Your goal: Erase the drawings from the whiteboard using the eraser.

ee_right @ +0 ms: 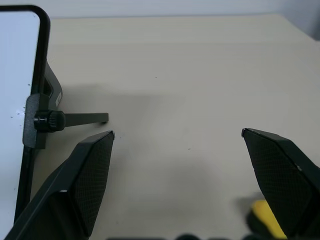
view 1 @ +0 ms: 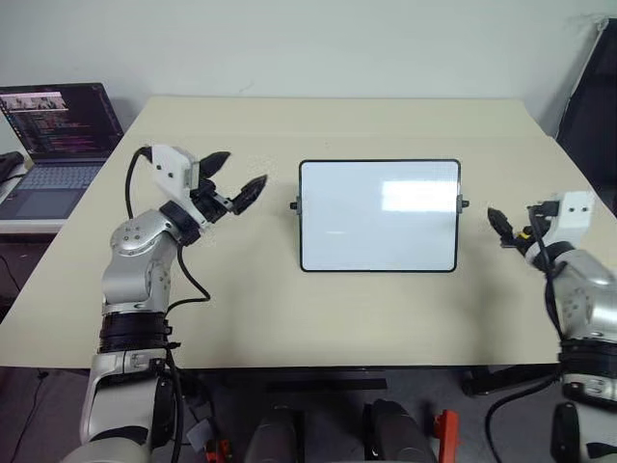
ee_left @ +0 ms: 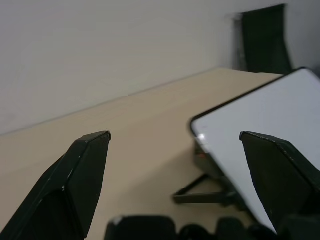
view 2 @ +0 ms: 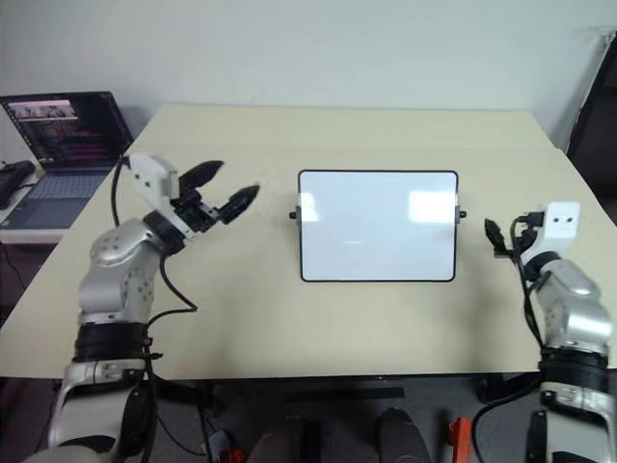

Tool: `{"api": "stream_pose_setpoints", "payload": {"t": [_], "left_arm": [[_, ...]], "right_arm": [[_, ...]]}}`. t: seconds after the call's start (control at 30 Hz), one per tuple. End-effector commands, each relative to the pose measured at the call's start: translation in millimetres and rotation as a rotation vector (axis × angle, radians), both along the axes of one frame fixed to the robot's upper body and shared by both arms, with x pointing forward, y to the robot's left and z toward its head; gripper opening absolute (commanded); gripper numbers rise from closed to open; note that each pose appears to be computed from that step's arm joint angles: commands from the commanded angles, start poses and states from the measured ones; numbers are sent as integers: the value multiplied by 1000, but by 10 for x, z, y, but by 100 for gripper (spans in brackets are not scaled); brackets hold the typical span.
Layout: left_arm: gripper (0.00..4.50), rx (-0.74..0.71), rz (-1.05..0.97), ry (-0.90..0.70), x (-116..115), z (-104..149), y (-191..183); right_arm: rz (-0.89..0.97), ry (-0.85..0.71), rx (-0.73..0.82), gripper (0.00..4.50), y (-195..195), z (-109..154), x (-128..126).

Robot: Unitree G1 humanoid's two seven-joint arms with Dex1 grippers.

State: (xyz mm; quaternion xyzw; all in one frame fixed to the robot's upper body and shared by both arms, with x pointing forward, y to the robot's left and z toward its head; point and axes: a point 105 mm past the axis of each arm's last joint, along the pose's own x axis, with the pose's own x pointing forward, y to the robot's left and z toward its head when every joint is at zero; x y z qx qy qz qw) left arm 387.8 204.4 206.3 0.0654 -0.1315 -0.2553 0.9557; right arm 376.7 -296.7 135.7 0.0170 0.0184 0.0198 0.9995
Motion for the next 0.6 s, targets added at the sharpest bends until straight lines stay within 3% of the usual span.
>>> {"api": "stream_pose_setpoints", "payload": {"t": [0.03,0.2,0.33,0.6], "left_arm": [[450,13,51,-11,3,-139,20],[450,23,159,-1,79,-368,10],[450,3,206,-15,145,-414,-91],[450,-11,224,90,156,-910,-291]], "right_arm": [[-27,-98,21,446,-23,119,24],[1,-102,44,446,99,-54,33],[-4,-86,37,446,135,-202,29],[-49,-80,40,446,115,-342,4]]}}
